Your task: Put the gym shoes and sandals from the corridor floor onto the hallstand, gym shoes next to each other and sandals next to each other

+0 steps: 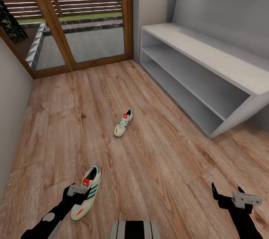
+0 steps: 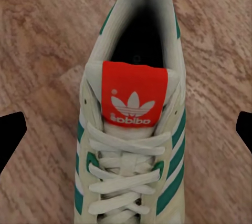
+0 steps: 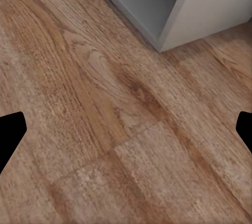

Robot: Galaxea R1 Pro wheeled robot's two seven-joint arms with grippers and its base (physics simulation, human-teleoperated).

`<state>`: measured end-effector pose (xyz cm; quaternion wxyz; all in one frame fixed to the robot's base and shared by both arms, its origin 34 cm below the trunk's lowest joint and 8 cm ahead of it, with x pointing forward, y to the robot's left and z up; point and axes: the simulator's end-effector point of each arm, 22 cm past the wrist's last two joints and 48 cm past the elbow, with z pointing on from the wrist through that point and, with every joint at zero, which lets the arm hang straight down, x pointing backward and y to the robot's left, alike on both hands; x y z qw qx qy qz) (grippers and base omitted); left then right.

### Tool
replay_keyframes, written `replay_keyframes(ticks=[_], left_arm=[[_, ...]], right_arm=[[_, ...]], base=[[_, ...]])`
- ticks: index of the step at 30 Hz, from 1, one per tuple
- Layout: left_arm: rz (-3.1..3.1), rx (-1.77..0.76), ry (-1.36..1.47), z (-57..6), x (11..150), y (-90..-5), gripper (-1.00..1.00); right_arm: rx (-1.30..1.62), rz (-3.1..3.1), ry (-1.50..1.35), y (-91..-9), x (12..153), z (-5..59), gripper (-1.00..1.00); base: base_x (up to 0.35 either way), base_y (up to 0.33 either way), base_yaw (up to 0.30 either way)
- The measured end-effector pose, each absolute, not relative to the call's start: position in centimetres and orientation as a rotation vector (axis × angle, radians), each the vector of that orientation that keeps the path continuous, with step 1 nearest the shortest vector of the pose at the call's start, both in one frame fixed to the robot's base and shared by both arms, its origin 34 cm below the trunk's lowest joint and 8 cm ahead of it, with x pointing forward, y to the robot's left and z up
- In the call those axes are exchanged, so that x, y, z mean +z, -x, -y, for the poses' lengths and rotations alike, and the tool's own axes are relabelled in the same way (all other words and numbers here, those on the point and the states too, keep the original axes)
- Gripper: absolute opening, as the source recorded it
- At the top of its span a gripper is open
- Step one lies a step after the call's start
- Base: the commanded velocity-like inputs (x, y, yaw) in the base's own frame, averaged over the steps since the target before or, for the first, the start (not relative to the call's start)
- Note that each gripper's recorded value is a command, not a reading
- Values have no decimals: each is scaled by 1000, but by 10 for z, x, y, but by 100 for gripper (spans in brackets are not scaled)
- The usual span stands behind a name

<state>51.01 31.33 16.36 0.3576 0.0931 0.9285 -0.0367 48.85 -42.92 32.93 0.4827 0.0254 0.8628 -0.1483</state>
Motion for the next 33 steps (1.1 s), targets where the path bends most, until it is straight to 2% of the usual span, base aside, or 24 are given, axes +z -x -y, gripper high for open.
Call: replay_keyframes(ticks=[33], left_arm=[[-2437,-99,-241,-314,147,-495,100]], right_arm=[[-366,-2143,-53,-481,313,429,100]], base=[[0,0,0]])
